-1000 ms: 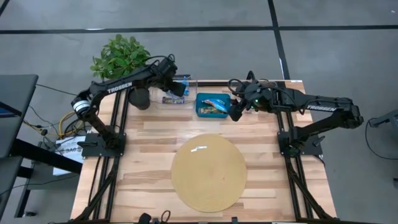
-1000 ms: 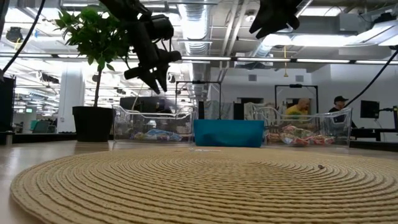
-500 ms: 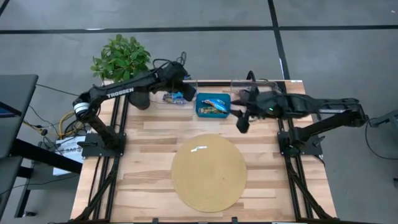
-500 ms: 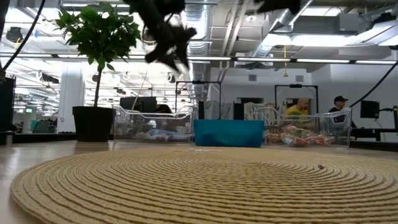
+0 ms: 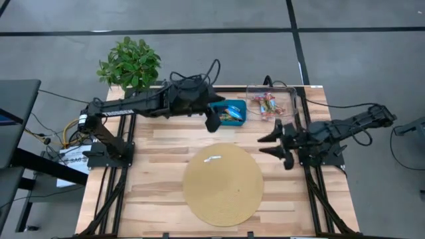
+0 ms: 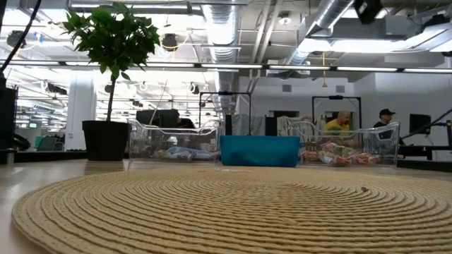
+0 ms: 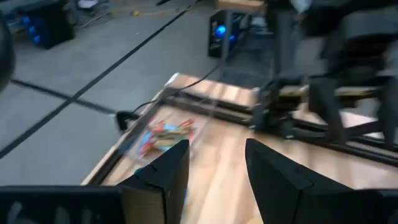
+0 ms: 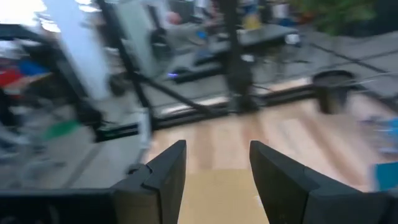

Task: Pick and place Granola Bars by type
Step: Return to Home Position

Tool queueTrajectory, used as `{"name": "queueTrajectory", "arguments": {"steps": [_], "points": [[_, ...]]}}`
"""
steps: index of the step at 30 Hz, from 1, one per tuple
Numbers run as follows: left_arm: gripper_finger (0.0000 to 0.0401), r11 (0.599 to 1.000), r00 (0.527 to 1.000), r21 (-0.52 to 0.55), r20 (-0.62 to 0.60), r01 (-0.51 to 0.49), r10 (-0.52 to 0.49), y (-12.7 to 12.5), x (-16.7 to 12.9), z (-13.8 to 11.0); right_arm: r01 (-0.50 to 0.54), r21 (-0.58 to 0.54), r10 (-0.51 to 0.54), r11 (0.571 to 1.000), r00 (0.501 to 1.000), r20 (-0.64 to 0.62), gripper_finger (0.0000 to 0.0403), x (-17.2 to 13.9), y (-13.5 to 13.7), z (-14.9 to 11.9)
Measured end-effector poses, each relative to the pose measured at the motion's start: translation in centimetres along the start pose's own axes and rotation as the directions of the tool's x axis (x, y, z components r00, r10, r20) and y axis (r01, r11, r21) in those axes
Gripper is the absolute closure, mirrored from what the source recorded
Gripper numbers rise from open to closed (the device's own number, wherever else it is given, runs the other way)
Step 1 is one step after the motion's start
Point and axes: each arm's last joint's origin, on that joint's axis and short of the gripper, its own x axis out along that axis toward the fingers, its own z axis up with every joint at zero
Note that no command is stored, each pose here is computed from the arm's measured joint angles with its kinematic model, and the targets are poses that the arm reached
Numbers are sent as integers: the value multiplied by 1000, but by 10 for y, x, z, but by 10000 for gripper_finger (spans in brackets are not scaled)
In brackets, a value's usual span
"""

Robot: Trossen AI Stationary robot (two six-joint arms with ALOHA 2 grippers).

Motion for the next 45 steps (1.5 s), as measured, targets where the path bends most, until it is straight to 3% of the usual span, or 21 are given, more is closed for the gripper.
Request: {"name": "queueTrajectory", "arguments": {"steps": [5, 14, 28, 39, 45], "points": [[251, 999, 999, -28, 6, 46, -46, -17, -7, 1, -159, 40, 157, 987, 987, 41, 234, -10, -5, -33], [251, 989, 1000, -149, 5, -5, 6, -25, -9, -2, -222, 23, 212, 975, 953, 218, 234, -19, -21, -84], [251, 982, 998, -186, 28, -45, 51, -33, -13, -2, -194, -49, 200, 980, 957, 209, 234, -22, -44, -104], [251, 982, 998, -181, 30, -53, 60, -37, -14, -3, -86, -51, 88, 995, 996, 30, 234, -31, -56, -122], [251, 982, 998, -181, 29, -55, 61, -37, -14, -3, -19, -55, 22, 998, 998, 54, 234, -41, -59, -124]]}}
